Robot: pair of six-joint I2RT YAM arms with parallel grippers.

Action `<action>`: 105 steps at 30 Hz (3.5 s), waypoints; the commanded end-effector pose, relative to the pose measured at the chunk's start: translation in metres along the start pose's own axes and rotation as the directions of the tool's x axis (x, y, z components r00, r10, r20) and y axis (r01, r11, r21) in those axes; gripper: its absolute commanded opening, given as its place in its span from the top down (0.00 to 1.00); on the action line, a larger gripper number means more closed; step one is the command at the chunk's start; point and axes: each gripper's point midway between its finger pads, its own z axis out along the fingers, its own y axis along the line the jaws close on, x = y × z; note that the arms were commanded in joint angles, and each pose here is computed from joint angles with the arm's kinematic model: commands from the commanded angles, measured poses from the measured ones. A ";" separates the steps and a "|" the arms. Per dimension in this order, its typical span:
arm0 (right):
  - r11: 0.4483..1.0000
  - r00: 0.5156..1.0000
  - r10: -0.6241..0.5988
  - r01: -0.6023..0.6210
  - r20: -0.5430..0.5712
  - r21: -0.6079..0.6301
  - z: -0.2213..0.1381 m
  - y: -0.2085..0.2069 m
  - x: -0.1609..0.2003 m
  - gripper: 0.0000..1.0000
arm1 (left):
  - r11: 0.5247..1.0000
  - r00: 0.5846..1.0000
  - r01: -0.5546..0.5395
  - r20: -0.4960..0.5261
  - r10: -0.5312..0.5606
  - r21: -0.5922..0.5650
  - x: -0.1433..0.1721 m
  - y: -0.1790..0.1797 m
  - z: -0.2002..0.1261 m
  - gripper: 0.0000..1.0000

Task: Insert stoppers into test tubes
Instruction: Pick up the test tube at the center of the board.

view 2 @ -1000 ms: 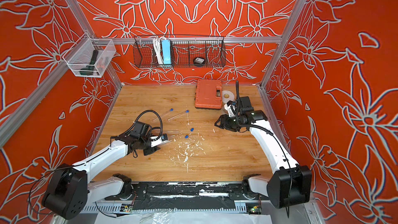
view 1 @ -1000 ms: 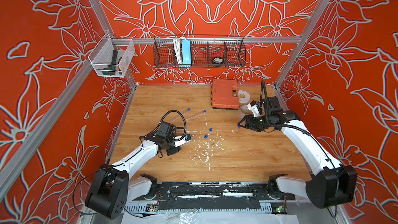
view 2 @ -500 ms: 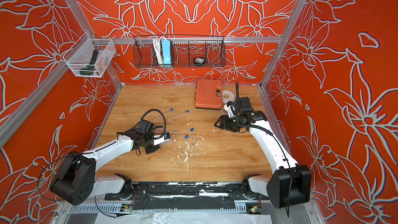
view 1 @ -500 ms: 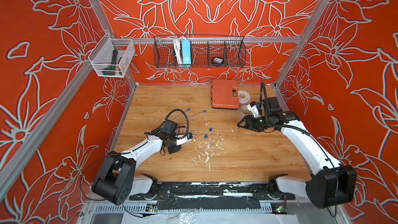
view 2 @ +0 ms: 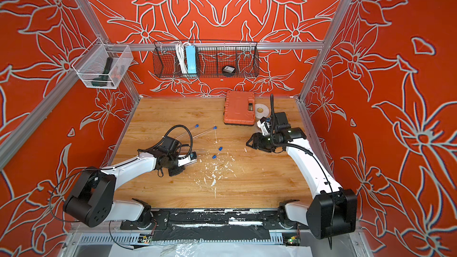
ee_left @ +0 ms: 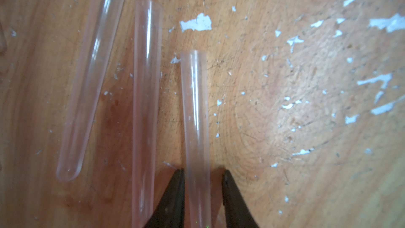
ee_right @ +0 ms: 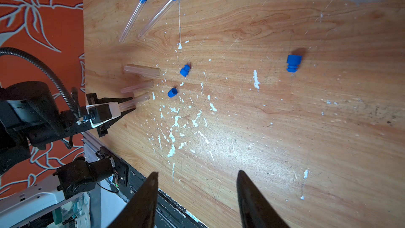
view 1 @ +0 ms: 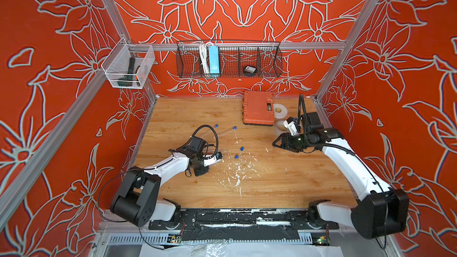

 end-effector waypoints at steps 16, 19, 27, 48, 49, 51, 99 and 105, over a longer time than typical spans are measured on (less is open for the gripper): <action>1.000 1.000 -0.017 0.017 -0.004 0.007 -0.003 -0.003 0.007 0.42 | 0.999 1.000 0.009 -0.002 -0.009 0.036 0.003 -0.011 -0.001 0.91; 1.000 1.000 -0.015 0.015 -0.001 0.004 -0.003 -0.002 0.005 0.42 | 0.999 1.000 0.009 0.004 -0.009 0.034 0.002 -0.011 -0.002 0.93; 1.000 1.000 -0.017 0.017 0.003 0.000 -0.005 0.000 0.004 0.42 | 1.000 1.000 0.008 0.018 -0.008 0.016 -0.001 -0.008 -0.006 0.98; 0.999 0.999 -0.033 0.033 -0.015 -0.031 -0.008 0.008 0.007 0.42 | 0.993 0.963 0.007 0.269 0.025 -0.115 -0.039 -0.001 -0.050 1.00; 0.999 0.999 -0.033 0.033 -0.016 -0.037 -0.008 0.009 0.007 0.42 | 0.992 0.956 0.006 0.291 0.031 -0.123 -0.043 0.000 -0.053 1.00; 0.998 0.999 -0.033 0.032 -0.020 -0.052 -0.008 0.011 0.008 0.42 | 0.990 0.939 -0.002 0.340 0.050 -0.140 -0.052 0.001 -0.061 1.00; 0.947 0.942 -0.225 0.151 -0.251 -0.282 0.091 0.150 0.040 0.38 | 0.984 0.759 -0.124 0.626 0.178 -0.130 -0.129 -0.026 -0.088 1.00; 0.956 0.928 -0.228 0.156 -0.294 -0.247 0.107 0.148 0.047 0.40 | 0.984 0.750 -0.125 0.637 0.178 -0.128 -0.133 -0.026 -0.089 1.00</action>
